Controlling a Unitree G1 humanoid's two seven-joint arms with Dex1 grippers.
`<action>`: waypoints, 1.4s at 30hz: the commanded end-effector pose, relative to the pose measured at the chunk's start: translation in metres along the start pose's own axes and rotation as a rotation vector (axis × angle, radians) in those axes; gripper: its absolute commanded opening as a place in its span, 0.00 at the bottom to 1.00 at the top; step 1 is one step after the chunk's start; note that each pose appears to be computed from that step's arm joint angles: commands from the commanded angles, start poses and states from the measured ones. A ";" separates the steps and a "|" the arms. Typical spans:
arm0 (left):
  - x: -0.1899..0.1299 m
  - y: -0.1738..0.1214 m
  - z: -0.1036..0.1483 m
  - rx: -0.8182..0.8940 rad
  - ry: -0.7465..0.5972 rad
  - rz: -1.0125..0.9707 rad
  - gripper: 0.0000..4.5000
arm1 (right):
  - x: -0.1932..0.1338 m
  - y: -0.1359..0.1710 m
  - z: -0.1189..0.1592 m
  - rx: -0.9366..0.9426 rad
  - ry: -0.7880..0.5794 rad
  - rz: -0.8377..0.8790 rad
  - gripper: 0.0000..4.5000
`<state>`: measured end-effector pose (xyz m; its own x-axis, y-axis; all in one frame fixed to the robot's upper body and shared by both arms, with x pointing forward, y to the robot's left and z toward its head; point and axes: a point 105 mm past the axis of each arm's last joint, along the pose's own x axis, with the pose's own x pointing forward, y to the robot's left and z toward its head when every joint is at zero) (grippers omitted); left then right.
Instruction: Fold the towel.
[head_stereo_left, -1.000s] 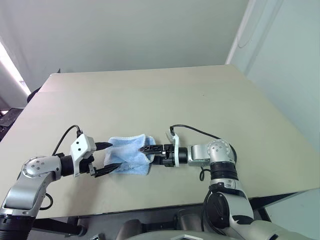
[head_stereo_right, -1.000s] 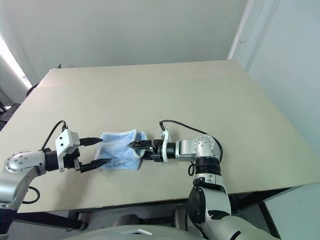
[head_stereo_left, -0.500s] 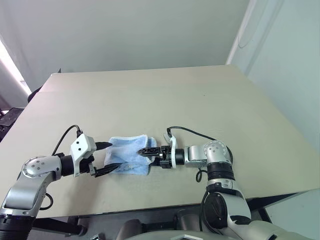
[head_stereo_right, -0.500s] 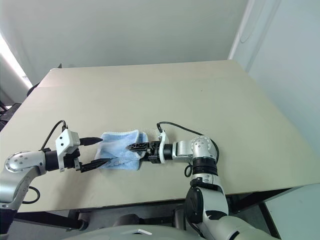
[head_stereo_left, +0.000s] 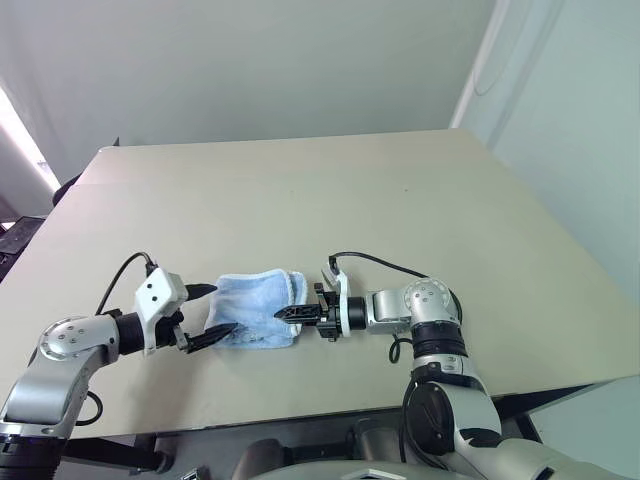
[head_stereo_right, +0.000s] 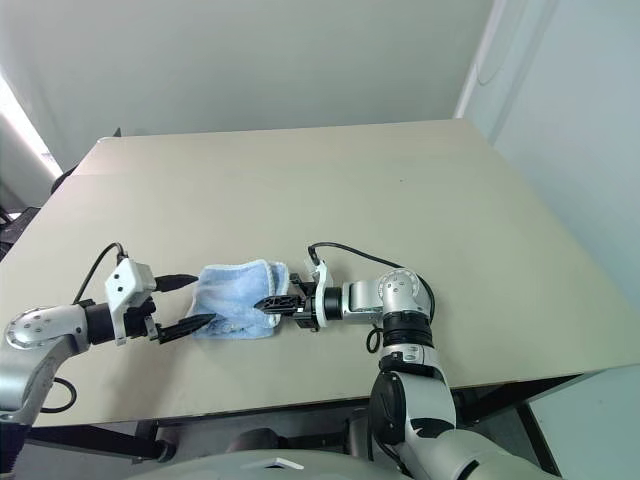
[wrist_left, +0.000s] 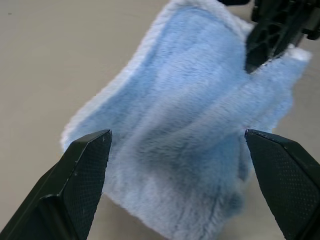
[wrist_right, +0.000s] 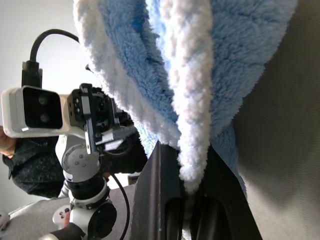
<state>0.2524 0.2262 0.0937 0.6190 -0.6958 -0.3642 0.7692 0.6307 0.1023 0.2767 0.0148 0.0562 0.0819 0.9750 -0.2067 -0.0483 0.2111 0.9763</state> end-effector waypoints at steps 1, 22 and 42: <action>-0.018 0.010 0.018 -0.007 -0.070 0.082 1.00 | 0.012 0.041 0.016 -0.085 -0.019 0.112 0.00; -0.072 0.000 -0.045 -0.265 0.015 0.336 1.00 | 0.006 0.066 0.131 -0.379 -0.427 -0.035 0.00; -0.065 0.011 -0.043 -0.252 0.009 0.330 1.00 | -0.008 0.023 0.123 -0.331 -0.397 -0.124 0.88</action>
<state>0.2103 0.2929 0.0731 0.8257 -0.4330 -0.3616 0.4478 0.8929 -0.0466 0.3916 0.0097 0.0749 0.4626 0.8482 -0.2580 -0.2902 0.4198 0.8600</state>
